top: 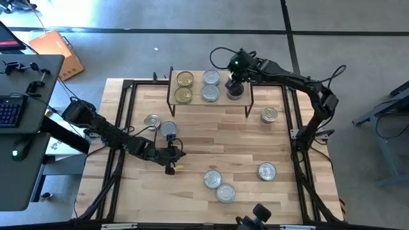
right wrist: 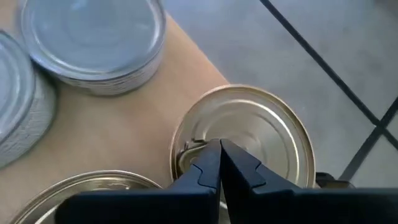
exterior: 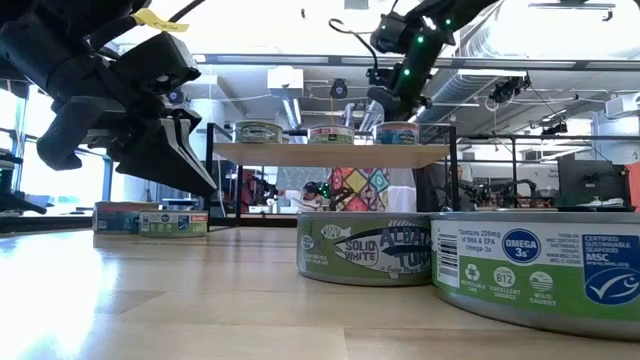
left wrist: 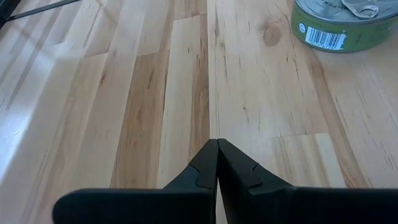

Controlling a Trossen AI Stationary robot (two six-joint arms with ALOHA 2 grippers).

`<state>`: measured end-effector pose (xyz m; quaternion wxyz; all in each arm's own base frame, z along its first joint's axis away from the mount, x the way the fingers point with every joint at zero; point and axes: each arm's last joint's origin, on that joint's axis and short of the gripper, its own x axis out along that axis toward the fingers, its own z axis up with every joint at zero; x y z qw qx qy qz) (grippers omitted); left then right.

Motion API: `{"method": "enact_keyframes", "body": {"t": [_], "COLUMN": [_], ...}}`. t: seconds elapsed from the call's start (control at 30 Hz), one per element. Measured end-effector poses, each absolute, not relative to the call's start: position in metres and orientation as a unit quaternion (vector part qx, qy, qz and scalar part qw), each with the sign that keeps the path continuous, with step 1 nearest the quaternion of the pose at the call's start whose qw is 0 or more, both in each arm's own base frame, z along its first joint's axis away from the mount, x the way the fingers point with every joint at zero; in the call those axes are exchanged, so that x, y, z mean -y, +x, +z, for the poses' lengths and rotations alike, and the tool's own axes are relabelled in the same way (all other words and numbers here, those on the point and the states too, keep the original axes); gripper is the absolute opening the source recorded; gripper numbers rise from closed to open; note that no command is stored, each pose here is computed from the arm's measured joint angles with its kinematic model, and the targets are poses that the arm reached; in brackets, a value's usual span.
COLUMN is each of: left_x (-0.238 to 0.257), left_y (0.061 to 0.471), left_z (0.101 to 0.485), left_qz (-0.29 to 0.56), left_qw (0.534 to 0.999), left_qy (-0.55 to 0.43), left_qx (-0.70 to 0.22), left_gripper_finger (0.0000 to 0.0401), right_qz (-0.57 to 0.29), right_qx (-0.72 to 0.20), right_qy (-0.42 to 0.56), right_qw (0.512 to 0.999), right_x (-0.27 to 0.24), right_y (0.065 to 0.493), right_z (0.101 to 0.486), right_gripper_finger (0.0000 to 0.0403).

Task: Stack canned seafood by type on shelf
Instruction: Adjust the top blue can on the shelf, then stack the top light green tuna can on top of the top light green tuna can on the shelf

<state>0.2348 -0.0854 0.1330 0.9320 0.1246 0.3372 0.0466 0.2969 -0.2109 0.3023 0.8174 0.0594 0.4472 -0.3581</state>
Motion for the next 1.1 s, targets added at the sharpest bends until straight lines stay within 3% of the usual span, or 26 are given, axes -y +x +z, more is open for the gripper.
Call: {"method": "enact_keyframes", "body": {"t": [0.4,0.67,0.83,1.1], "left_x": [0.085,0.085,0.085,0.086], "left_y": [0.235,0.235,0.235,0.237], "left_z": [0.133,0.133,0.133,0.136], "left_qz": [0.047,0.047,0.050,0.049], "left_qw": [0.933,0.933,0.933,0.938], "left_qy": [0.124,0.124,0.125,0.119], "left_qx": [-0.336,-0.336,-0.335,-0.321], "left_gripper_finger": [0.0000,0.0000,0.0000,0.0000], "right_qz": [-0.362,-0.374,-0.280,-0.134], "right_qx": [-0.472,-0.405,-0.337,-0.201], "right_qy": [0.029,-0.017,-0.047,-0.093], "right_qw": [0.804,0.834,0.898,0.966], "right_x": [0.190,0.176,0.133,0.026], "right_y": [0.302,0.295,0.300,0.295], "right_z": [0.305,0.339,0.345,0.299], "right_gripper_finger": [0.0000,0.0000,0.0000,0.0000]}}
